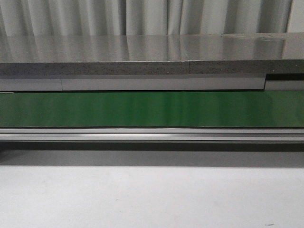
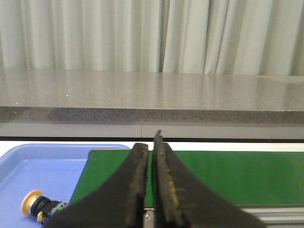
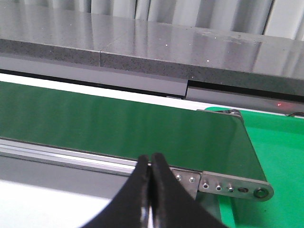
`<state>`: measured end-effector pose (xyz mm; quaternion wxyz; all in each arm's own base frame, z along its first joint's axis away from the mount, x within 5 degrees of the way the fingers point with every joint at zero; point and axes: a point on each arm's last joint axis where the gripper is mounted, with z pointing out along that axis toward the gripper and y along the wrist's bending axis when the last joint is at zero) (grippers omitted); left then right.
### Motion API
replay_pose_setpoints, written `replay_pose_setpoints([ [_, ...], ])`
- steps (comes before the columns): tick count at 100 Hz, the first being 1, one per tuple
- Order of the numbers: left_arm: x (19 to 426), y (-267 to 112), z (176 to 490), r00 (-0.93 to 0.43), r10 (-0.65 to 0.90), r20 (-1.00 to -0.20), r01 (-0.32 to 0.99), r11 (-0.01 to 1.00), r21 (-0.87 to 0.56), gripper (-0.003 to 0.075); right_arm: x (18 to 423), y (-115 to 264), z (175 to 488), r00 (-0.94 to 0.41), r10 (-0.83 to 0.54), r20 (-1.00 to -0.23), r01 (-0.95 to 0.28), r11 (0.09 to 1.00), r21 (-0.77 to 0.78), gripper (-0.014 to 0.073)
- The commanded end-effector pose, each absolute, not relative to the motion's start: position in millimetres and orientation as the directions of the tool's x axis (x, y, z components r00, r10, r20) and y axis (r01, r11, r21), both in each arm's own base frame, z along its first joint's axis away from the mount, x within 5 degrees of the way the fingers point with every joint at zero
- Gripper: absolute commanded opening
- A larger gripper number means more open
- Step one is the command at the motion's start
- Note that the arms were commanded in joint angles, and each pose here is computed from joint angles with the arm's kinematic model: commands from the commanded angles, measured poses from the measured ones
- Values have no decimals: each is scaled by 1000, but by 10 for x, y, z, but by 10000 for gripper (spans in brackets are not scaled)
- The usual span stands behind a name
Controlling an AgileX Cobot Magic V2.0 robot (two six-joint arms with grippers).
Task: Move button from right to left
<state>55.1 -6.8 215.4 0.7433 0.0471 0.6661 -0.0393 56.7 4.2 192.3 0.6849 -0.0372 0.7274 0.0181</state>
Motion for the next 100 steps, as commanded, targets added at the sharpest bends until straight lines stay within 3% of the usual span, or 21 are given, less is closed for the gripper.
replay_pose_setpoints([
  [1,533,-66,2100,175,-18,-984,120,993,3,5,556,37,2013,48,-22,-999,-66,998,-25,-68],
  [100,533,-66,2100,175,-18,-984,120,993,3,5,557,22,2009,43,-23,-999,-40,999,-25,-68],
])
